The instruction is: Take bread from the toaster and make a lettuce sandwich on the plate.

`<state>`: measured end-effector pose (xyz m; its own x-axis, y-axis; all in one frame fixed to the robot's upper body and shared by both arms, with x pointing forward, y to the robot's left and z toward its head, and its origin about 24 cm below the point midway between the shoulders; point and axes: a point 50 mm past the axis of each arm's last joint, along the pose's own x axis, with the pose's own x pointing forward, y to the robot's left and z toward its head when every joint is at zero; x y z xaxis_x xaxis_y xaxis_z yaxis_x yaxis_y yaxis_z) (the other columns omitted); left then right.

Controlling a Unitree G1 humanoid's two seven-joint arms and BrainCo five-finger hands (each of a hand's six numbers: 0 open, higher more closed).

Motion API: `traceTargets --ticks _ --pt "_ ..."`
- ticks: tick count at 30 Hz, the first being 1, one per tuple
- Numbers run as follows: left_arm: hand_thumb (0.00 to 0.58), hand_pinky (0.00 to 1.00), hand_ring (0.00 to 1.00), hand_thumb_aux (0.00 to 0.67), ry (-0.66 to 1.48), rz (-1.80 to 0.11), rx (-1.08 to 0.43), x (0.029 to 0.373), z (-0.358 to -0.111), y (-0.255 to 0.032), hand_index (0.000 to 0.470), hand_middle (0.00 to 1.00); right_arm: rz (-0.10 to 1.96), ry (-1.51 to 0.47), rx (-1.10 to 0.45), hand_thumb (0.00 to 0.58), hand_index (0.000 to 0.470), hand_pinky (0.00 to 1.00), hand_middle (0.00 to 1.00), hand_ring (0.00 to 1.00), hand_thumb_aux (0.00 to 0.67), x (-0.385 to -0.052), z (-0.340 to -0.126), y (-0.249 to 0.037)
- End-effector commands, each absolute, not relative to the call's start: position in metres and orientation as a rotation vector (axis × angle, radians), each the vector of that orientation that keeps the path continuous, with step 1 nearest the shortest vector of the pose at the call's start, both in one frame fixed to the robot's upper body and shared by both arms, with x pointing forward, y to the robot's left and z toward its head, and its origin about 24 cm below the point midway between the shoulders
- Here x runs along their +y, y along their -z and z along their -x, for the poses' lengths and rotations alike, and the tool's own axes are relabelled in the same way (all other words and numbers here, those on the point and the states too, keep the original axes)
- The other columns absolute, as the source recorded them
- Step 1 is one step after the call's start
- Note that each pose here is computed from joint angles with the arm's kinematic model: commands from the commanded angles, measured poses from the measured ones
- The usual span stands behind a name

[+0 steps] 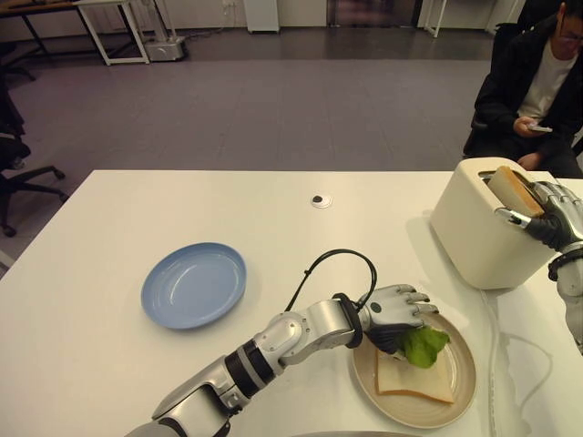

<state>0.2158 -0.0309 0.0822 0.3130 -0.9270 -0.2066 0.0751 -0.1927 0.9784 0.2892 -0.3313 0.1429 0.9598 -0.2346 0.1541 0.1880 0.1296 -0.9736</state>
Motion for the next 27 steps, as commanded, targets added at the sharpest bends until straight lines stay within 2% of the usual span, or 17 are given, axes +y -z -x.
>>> traceTargets --ticks 1,2,13,15,19,20,22,25,27 --pt "0.000 0.00 0.00 0.000 1.100 -1.450 -0.859 -0.035 -0.213 -0.086 0.000 0.00 1.418 0.295 0.052 0.512 0.310 0.00 0.00 0.00 0.441 -0.328 -0.295 -0.140" --pt "0.000 0.00 0.00 0.000 1.087 -1.450 -0.871 -0.034 -0.213 -0.089 0.000 0.00 1.414 0.294 0.041 0.580 0.470 0.00 0.00 0.00 0.670 -0.326 -0.296 -0.141" --pt "0.000 0.00 0.00 0.000 0.938 -1.475 -0.932 -0.023 -0.224 -0.119 0.000 0.00 1.323 0.372 -0.181 0.580 0.470 0.00 0.00 0.00 0.670 -0.308 -0.293 -0.181" --pt "0.000 0.00 0.00 0.000 0.883 -1.486 -0.910 -0.014 -0.234 -0.125 0.000 0.00 1.306 0.426 -0.247 0.580 0.470 0.00 0.00 0.00 0.670 -0.308 -0.291 -0.196" --pt "0.000 0.00 0.00 0.000 0.755 -1.504 -0.852 0.012 -0.253 -0.136 0.000 0.00 1.197 0.540 -0.500 0.580 0.470 0.00 0.00 0.00 0.670 -0.300 -0.276 -0.242" --pt "0.000 0.00 0.00 0.000 0.694 -1.483 -0.870 0.018 -0.256 -0.145 0.000 0.00 1.129 0.517 -0.539 0.580 0.470 0.00 0.00 0.00 0.670 -0.296 -0.273 -0.249" --pt "0.000 0.00 0.00 0.000 0.526 -1.407 -0.996 0.028 -0.255 -0.173 0.000 0.00 0.916 0.392 -0.503 0.580 0.470 0.00 0.00 0.00 0.670 -0.292 -0.272 -0.251" --pt "0.000 0.00 0.00 0.000 0.288 -1.277 -1.185 0.052 -0.245 -0.209 0.000 0.00 0.613 0.092 -0.346 0.580 0.470 0.00 0.00 0.00 0.670 -0.289 -0.273 -0.243" --pt "0.000 0.00 0.00 0.000 0.221 -1.247 -1.246 0.063 -0.240 -0.218 0.000 0.00 0.524 -0.171 -0.175 0.580 0.470 0.00 0.00 0.00 0.670 -0.282 -0.269 -0.221"
